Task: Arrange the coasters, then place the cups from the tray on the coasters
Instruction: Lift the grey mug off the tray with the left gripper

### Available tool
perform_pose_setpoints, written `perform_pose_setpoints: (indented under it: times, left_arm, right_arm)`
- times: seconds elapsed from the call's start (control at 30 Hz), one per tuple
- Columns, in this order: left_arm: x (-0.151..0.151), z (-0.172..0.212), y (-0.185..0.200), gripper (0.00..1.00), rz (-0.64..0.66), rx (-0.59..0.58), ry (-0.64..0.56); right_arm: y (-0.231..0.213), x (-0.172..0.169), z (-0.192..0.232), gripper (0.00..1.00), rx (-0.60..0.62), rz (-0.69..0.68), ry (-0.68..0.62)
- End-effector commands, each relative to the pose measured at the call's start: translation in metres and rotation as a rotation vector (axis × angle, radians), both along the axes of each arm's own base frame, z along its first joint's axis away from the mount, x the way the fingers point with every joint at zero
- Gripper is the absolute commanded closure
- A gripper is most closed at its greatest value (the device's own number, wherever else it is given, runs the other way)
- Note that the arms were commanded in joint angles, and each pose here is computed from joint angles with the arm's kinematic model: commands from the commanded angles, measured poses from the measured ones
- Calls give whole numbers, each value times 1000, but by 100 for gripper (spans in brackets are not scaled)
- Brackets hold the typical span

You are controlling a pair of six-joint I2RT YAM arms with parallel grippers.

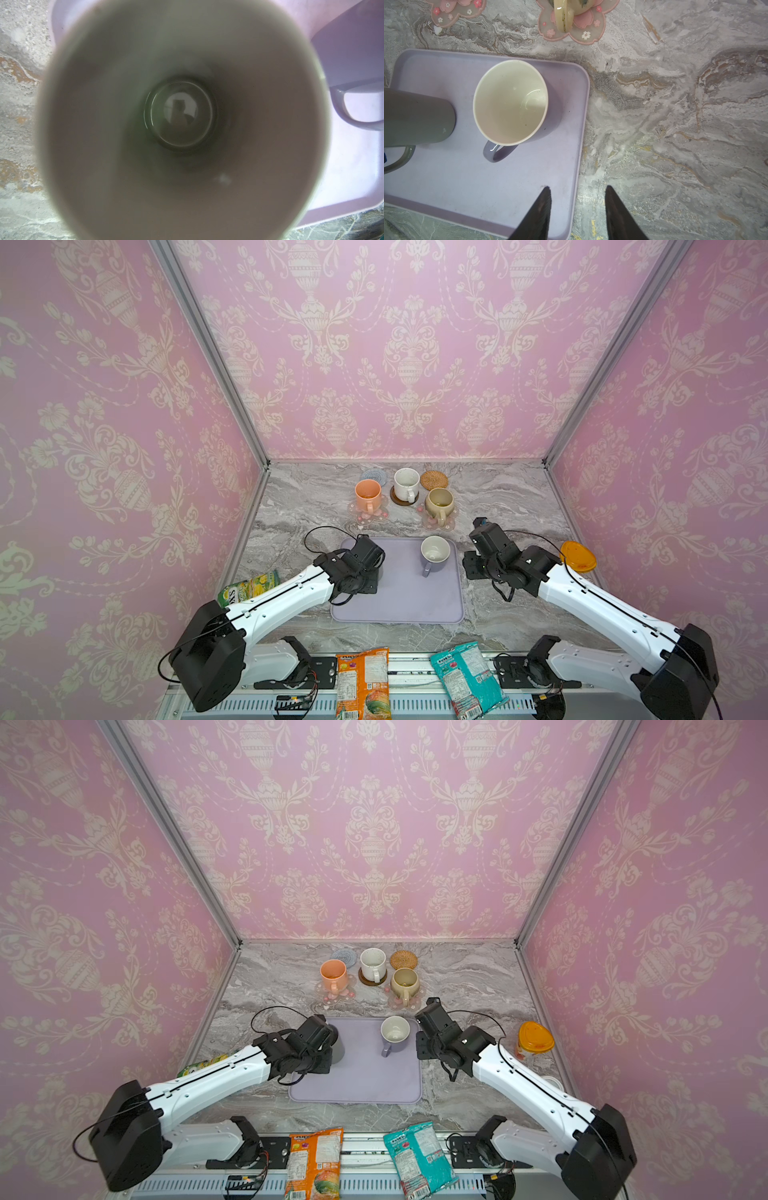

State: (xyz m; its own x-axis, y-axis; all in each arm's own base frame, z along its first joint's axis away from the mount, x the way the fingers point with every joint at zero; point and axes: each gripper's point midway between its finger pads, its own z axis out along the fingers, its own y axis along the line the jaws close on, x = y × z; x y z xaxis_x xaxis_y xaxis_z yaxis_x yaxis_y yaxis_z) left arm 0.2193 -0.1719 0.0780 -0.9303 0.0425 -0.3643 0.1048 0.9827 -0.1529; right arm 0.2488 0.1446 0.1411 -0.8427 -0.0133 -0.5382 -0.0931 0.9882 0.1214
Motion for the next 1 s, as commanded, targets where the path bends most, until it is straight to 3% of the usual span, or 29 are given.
perform_pose_setpoints:
  times: [0.0,0.4,0.97]
  left_arm:
    - [-4,-4,8,100,-2,59,19]
    - [3,28,23,100,-1,135,-66]
    - [13,57,21,100,12,122,-130]
  right_arm:
    - [0,-2,-4,56,-15,21,0]
    - [-5,-4,-7,56,-45,34,-7]
    - [-9,0,7,56,-77,54,-51]
